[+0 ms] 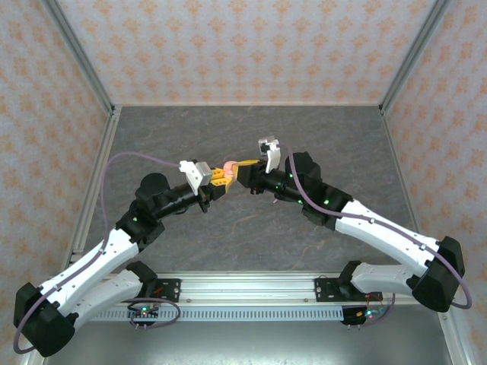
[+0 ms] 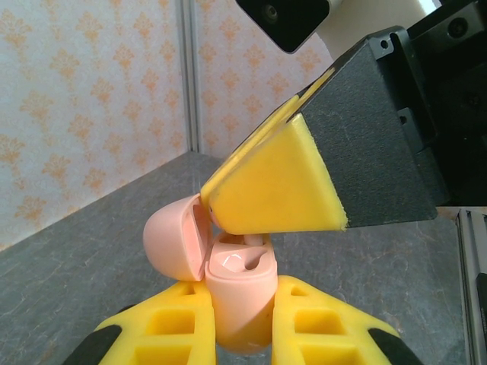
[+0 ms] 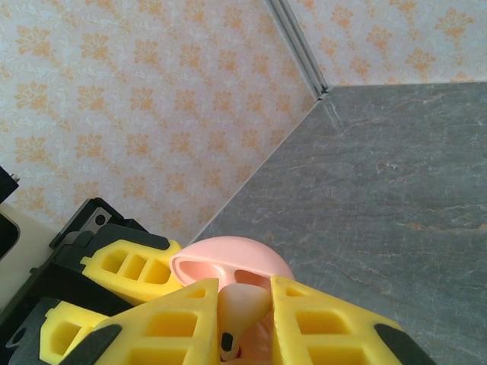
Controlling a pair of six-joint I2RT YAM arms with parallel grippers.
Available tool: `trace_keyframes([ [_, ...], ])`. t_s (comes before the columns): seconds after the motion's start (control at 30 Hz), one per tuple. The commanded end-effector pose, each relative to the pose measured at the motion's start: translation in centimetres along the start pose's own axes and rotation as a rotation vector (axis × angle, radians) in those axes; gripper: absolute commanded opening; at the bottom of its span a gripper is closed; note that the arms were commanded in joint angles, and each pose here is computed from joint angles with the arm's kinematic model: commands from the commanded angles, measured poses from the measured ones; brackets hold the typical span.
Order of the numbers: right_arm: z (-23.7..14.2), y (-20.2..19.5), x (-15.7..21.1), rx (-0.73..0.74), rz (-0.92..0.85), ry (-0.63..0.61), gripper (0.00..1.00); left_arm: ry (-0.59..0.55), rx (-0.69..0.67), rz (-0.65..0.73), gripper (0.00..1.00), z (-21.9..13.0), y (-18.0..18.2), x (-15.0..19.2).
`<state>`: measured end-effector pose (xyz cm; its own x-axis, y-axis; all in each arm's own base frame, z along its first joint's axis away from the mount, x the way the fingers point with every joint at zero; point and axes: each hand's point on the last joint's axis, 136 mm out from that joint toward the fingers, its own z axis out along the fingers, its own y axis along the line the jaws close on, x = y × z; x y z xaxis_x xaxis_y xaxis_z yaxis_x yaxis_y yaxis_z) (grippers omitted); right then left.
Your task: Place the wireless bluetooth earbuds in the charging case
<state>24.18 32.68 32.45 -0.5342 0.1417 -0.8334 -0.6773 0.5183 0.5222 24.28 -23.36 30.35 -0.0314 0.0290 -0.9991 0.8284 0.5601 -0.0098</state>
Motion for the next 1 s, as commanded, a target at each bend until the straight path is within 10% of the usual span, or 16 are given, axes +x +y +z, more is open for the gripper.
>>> trace_keyframes([
  [0.0,0.2,1.5,0.2,-0.051,-0.017,0.050,0.21,-0.049,0.015,0.025,0.00,0.0,-0.5,-1.4],
  [0.57,-4.1,-0.5,-3.4,0.149,-0.032,0.004,0.59,-0.029,0.008,0.029,0.00,-0.3,-0.5,-0.7],
  [0.97,-9.3,-17.4,4.0,0.795,0.197,0.245,0.58,-0.016,-0.005,0.033,0.00,-0.9,-0.5,-0.3],
])
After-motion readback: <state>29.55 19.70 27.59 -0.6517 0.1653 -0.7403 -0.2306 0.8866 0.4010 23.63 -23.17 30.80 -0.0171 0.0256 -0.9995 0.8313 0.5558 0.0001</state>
